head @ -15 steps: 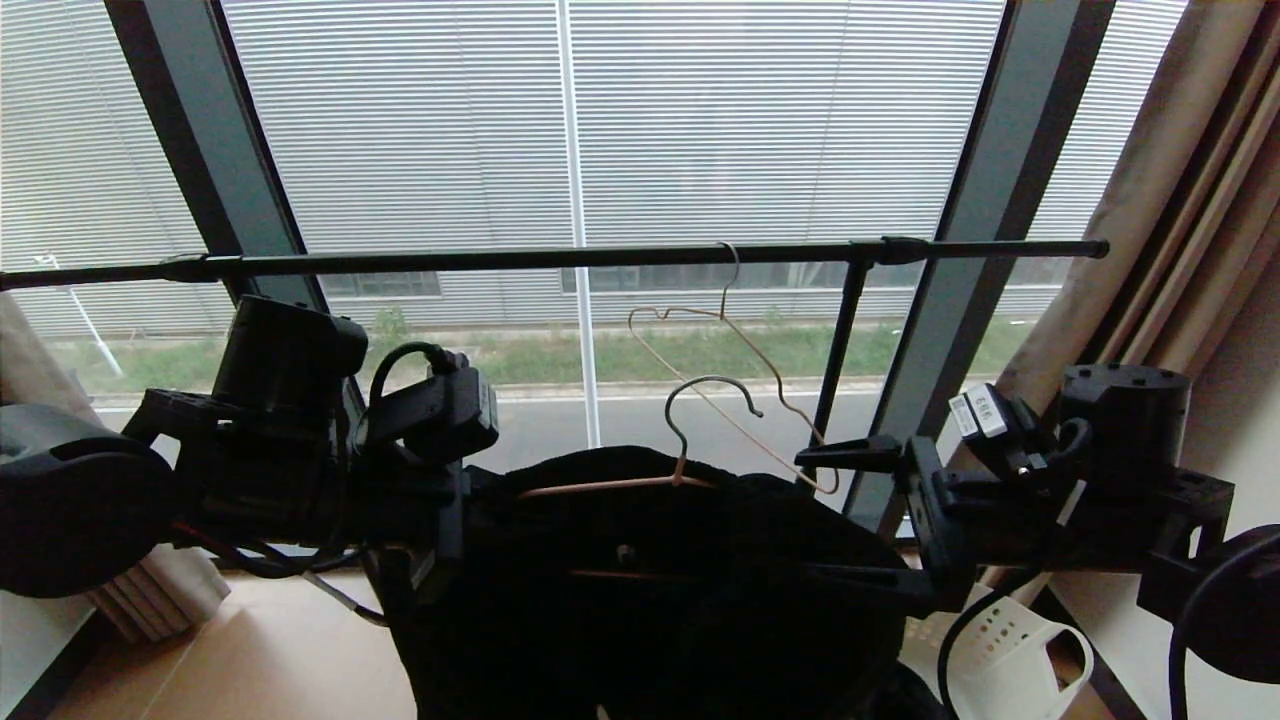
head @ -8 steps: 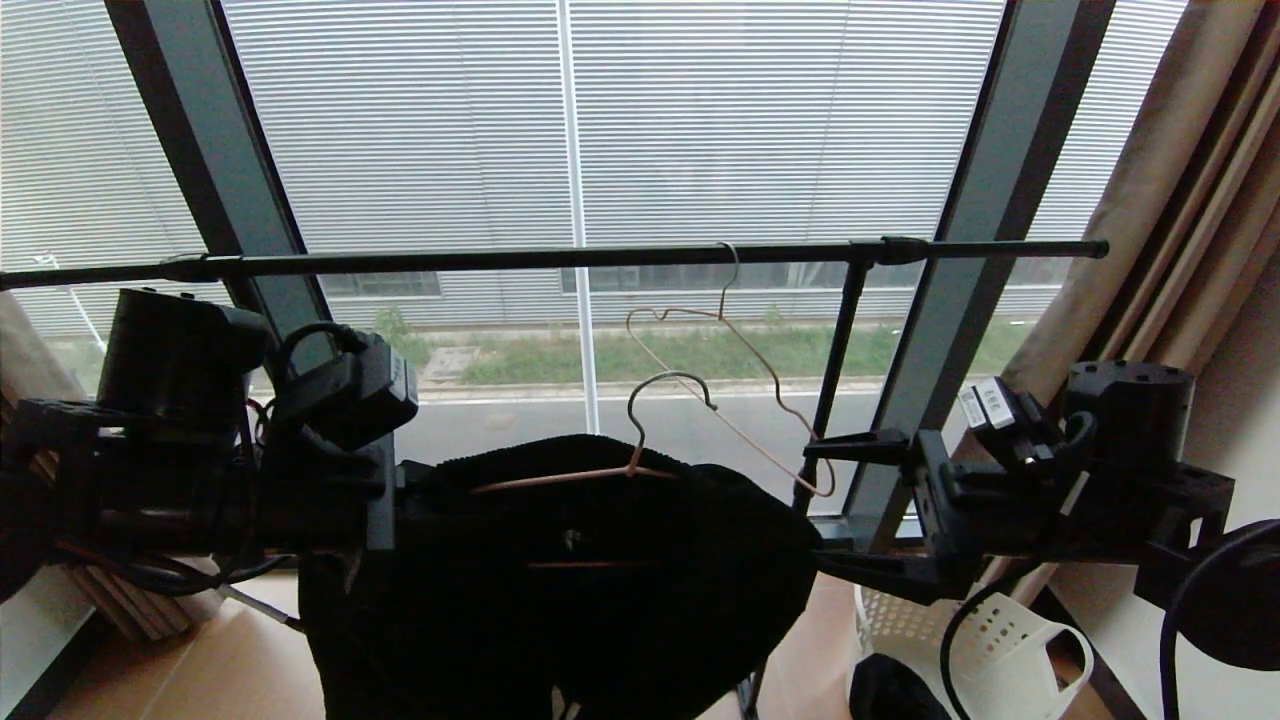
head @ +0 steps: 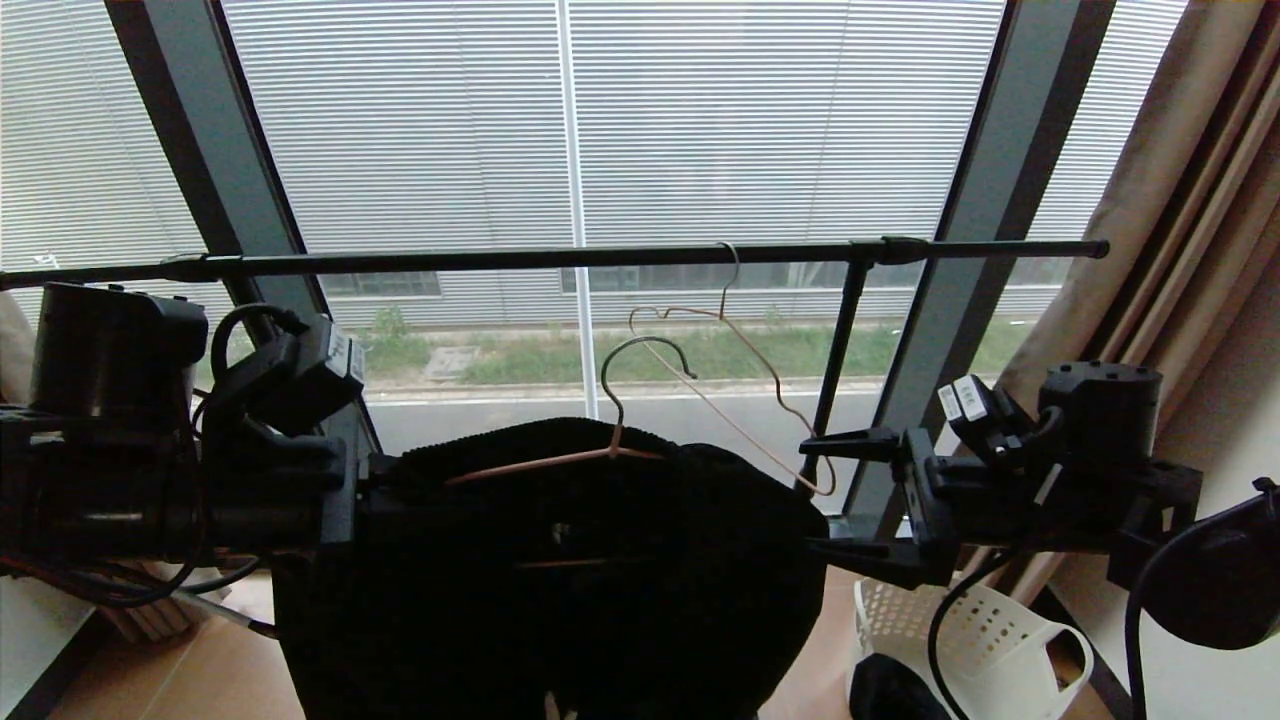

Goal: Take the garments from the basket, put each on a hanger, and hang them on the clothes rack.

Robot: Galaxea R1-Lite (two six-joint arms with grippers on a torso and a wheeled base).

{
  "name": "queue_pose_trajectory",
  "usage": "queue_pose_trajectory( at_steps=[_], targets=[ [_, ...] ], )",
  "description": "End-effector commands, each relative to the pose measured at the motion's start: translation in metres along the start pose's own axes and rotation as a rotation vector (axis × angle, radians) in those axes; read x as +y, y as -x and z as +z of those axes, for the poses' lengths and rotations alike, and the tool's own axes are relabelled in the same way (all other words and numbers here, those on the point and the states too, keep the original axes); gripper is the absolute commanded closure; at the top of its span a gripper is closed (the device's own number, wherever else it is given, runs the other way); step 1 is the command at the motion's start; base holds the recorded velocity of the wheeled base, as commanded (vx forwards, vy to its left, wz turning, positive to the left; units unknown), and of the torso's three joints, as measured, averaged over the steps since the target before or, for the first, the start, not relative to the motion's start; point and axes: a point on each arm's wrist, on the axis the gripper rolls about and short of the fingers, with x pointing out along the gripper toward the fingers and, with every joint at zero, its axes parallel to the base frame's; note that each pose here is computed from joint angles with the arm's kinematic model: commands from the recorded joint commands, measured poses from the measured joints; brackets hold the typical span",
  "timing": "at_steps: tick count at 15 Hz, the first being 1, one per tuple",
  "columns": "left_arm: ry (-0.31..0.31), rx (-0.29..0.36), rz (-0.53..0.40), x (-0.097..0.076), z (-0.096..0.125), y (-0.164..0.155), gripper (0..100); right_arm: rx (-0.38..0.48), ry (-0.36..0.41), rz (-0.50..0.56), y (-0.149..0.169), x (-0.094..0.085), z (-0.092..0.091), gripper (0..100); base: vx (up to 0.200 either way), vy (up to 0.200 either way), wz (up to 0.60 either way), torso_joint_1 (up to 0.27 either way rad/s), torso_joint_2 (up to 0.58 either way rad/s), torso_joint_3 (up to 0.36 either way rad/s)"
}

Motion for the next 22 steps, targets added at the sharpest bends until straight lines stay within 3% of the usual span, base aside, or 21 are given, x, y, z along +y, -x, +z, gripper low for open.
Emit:
queue_pose_trajectory(
  at_steps=[1,6,14,19,22],
  targets=[
    [0.021,-0.040,-0.009,-0.001,0.002,0.001,100,0.008,-0.014,0.000,-0.001,-0.003,-0.005,0,0.000,0.000,0.00,0.000,0.00,0.000],
    [0.082,-0.123,0.026,0.002,0.003,0.001,100,0.017,-0.036,-0.002,-0.001,-0.007,-0.013,0,0.000,0.000,0.00,0.000,0.00,0.000],
    [0.091,-0.129,0.026,0.002,0.003,0.001,100,0.021,-0.068,-0.027,-0.005,-0.025,-0.028,0,0.000,0.000,0.00,0.000,0.00,0.000],
    [0.087,-0.136,0.028,0.001,0.005,0.003,100,0.038,-0.097,-0.028,-0.011,-0.032,-0.049,0,0.000,0.000,0.00,0.000,0.00,0.000],
    [0.117,-0.139,0.025,0.000,0.006,0.004,100,0.055,-0.121,-0.026,-0.016,-0.034,-0.060,0,0.000,0.000,0.00,0.000,0.00,0.000]
  ],
)
